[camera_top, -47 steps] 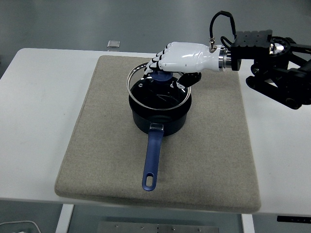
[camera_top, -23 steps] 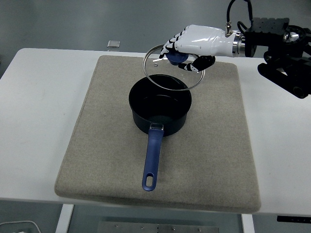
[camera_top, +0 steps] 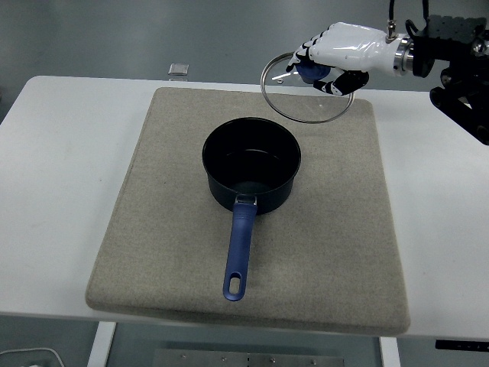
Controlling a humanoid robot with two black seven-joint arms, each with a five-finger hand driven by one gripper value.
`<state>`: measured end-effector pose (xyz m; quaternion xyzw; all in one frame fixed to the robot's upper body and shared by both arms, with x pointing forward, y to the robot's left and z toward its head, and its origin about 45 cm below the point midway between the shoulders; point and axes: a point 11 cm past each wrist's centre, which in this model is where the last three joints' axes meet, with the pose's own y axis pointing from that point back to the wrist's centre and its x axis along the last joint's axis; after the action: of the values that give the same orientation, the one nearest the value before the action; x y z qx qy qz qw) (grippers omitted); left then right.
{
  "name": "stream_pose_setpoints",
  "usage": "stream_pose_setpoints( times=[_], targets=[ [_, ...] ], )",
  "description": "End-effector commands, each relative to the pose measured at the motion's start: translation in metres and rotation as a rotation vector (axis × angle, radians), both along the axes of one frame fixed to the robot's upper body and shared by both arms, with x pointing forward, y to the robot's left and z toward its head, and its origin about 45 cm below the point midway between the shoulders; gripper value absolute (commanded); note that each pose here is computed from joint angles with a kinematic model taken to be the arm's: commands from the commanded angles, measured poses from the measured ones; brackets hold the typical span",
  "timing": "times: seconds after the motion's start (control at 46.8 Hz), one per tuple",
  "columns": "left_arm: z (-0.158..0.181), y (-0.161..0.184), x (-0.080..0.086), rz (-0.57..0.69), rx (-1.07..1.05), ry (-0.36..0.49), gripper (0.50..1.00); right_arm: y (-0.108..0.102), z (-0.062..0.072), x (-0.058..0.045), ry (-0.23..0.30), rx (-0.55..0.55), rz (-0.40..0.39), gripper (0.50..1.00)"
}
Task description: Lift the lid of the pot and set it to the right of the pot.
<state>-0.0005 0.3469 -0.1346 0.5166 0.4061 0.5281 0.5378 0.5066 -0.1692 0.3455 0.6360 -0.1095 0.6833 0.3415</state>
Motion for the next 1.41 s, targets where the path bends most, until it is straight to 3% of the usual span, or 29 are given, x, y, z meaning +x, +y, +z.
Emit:
stream_pose_setpoints(
  times=[0.0,0.385,0.662,0.897,1.132,1.389],
  targets=[
    [0.0,0.0,0.0,0.0,0.001,0.001,1.0,-0.011,-0.004,0.003,0.002,-0.008,-0.027,0.5],
    [0.0,0.0,0.0,0.0,0.001,0.0,1.0,-0.037,-0.03,0.002,0.037,-0.071,-0.077,0.5],
    [0.0,0.0,0.0,0.0,0.001,0.0,1.0,-0.043,-0.04,0.001,0.047,-0.075,-0.09,0.5],
    [0.0,0.0,0.0,0.0,0.001,0.001,1.0,-0.052,-0.058,-0.003,0.074,-0.089,-0.103,0.5],
    [0.0,0.0,0.0,0.0,0.001,0.001,1.0,-0.062,-0.062,-0.002,0.072,-0.102,-0.124,0.5],
    [0.0,0.0,0.0,0.0,0.001,0.0,1.0,-0.068,-0.075,-0.006,0.095,-0.099,-0.136,0.5]
  ],
)
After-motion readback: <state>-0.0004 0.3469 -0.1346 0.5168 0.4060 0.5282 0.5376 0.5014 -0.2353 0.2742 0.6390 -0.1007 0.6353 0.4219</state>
